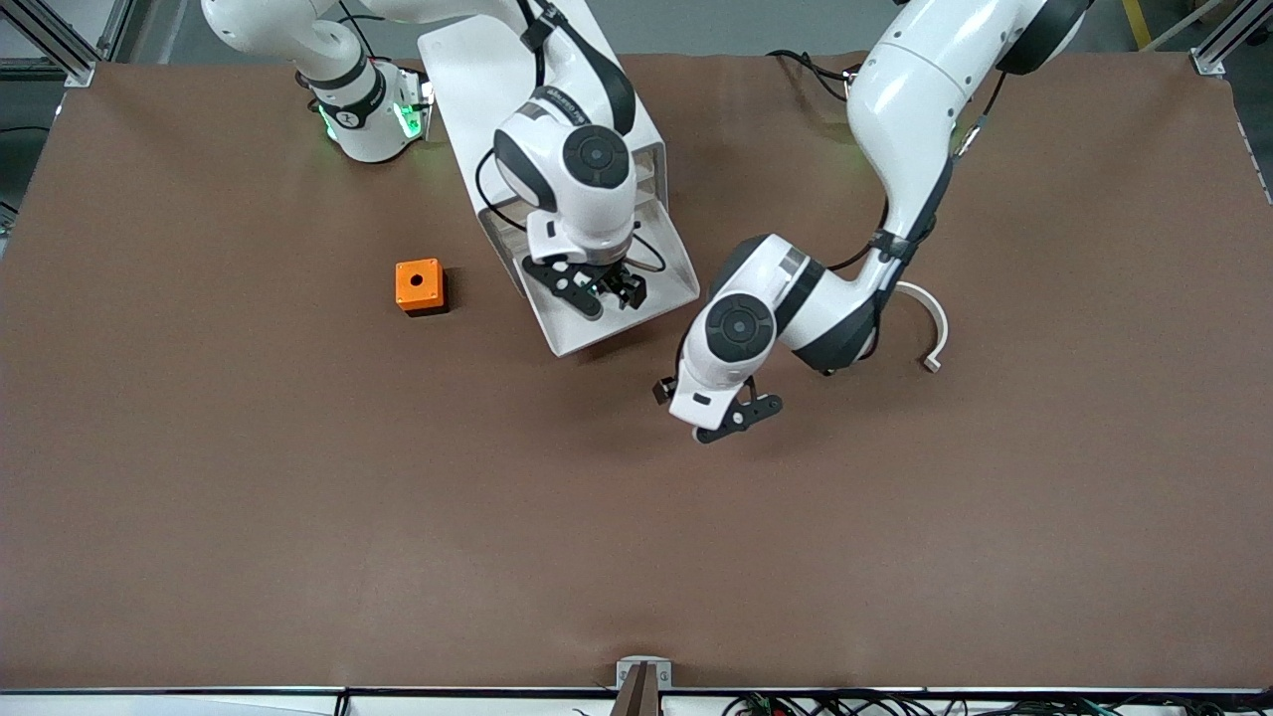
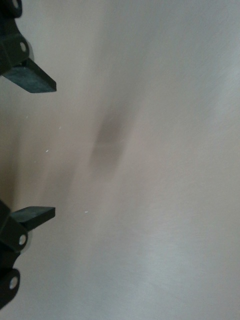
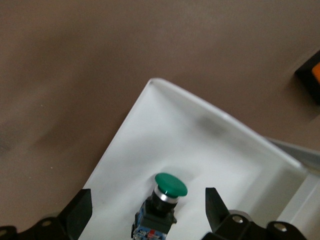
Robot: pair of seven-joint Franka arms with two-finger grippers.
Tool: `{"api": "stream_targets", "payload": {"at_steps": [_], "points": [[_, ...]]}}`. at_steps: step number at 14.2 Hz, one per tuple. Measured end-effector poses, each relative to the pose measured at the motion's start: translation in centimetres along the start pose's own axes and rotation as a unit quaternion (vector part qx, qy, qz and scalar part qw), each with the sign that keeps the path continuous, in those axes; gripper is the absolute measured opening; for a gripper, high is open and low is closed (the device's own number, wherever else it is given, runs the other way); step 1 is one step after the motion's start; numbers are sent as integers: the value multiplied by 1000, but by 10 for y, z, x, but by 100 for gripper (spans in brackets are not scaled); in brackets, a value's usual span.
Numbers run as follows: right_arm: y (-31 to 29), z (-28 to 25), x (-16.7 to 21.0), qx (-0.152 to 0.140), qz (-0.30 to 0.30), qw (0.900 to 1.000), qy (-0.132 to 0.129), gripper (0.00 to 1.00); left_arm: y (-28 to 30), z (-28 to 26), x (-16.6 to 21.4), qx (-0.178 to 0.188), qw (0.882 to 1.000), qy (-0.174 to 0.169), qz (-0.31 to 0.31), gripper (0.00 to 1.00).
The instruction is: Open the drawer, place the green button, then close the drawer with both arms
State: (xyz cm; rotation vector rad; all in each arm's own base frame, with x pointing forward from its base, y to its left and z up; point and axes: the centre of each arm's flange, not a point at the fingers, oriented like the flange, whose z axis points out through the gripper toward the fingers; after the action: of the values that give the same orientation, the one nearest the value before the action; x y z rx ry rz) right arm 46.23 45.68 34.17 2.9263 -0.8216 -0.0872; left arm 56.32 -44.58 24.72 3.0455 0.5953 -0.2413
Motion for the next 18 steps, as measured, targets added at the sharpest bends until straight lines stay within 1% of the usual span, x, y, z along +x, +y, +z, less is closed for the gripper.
{"api": "stream_targets", "payload": {"at_steps": [2, 4, 6, 8, 12, 15, 18], "points": [[11, -28, 38, -9, -61, 998, -7, 100, 5, 15, -19, 6, 1000, -5, 11, 100], [29, -50, 79, -5, -115, 993, -10, 100, 12, 20, -37, 5, 1000, -16, 24, 100], [56, -67, 121, -4, -159, 987, -12, 100, 21, 22, -58, 2, 999, -28, 33, 100], [87, -83, 160, -5, -202, 979, -14, 100, 29, 23, -79, -1, 999, -41, 26, 100], [163, -126, 228, 0, -254, 967, -17, 100, 39, 27, -111, -2, 998, -64, 4, 100], [234, -154, 274, -7, -289, 957, -13, 100, 43, 32, -136, 3, 997, -79, -2, 100], [305, -172, 315, 1, -315, 949, -13, 100, 50, 31, -164, 1, 995, -99, -13, 100]]}}
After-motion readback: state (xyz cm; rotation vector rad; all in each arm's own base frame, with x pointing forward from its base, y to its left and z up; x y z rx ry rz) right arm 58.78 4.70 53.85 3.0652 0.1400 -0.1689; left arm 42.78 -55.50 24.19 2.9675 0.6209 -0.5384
